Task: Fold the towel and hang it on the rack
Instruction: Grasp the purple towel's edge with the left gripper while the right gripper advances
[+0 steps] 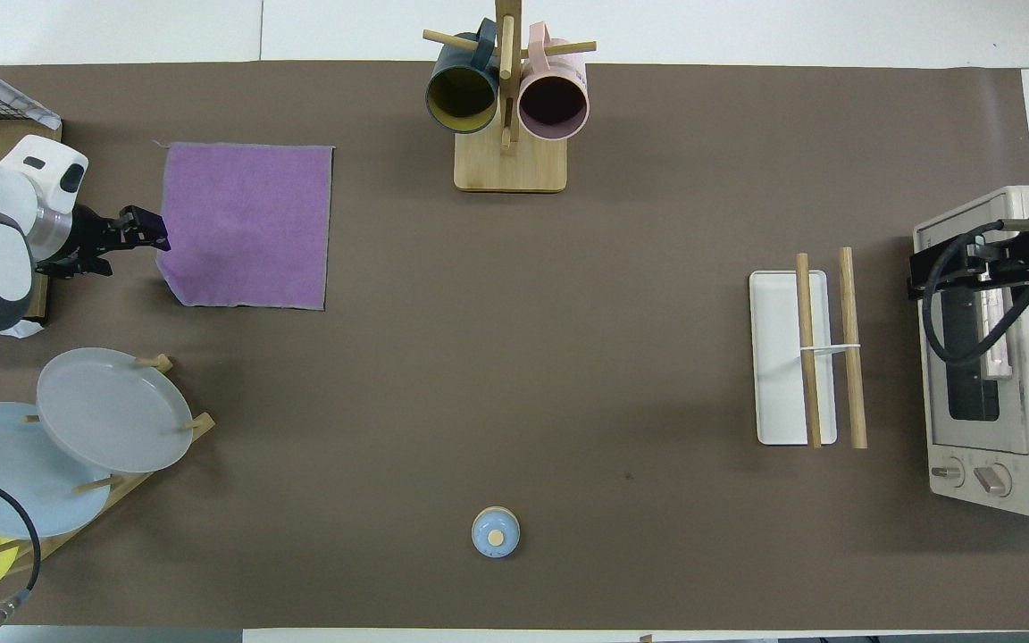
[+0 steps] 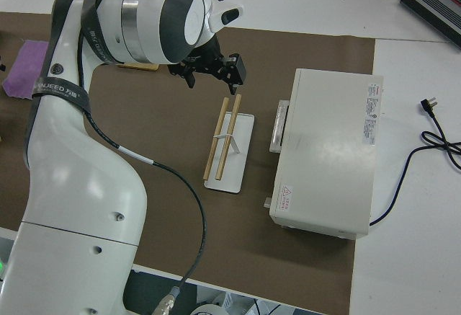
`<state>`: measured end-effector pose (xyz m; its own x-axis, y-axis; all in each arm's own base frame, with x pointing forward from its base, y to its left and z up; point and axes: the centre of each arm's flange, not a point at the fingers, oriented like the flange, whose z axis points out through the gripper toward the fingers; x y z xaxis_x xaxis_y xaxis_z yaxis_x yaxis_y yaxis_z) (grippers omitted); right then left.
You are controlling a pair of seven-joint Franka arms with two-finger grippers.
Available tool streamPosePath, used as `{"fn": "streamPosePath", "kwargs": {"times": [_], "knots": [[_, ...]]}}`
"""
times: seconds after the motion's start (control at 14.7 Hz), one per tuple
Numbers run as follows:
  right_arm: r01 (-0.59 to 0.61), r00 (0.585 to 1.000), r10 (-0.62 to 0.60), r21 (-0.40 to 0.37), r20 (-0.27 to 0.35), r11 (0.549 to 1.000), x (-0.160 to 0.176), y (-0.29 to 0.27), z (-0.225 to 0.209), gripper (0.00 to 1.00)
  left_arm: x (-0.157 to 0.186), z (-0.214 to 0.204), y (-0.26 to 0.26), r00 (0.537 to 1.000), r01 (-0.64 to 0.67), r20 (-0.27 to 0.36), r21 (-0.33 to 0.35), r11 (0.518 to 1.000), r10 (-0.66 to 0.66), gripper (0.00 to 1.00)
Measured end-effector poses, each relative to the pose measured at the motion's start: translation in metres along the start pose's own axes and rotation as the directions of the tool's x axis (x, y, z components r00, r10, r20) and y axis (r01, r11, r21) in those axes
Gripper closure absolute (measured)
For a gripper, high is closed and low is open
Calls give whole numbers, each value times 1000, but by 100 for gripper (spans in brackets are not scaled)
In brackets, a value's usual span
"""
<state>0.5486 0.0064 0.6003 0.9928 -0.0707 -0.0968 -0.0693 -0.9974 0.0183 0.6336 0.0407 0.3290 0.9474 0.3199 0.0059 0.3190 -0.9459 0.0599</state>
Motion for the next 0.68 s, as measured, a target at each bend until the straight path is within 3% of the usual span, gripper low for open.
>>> {"fn": "streamPosePath", "kwargs": {"times": [0.41, 0.48, 0.61, 0.68], "knots": [[18, 1000, -18, -1, 0, 1000, -1, -10, 0, 0, -9, 9, 7, 999, 49, 6, 0, 999, -49, 22], [18, 1000, -18, -1, 0, 1000, -1, -10, 0, 0, -9, 9, 7, 999, 54, 9, 1, 999, -54, 26], [23, 1000, -23, -2, 0, 1000, -1, -12, 0, 0, -13, 13, 6, 998, 61, 18, 5, 998, -62, 49], [26, 1000, -26, -2, 0, 1000, -1, -14, 0, 0, -15, 15, 5, 998, 65, 23, 7, 998, -65, 49]]}}
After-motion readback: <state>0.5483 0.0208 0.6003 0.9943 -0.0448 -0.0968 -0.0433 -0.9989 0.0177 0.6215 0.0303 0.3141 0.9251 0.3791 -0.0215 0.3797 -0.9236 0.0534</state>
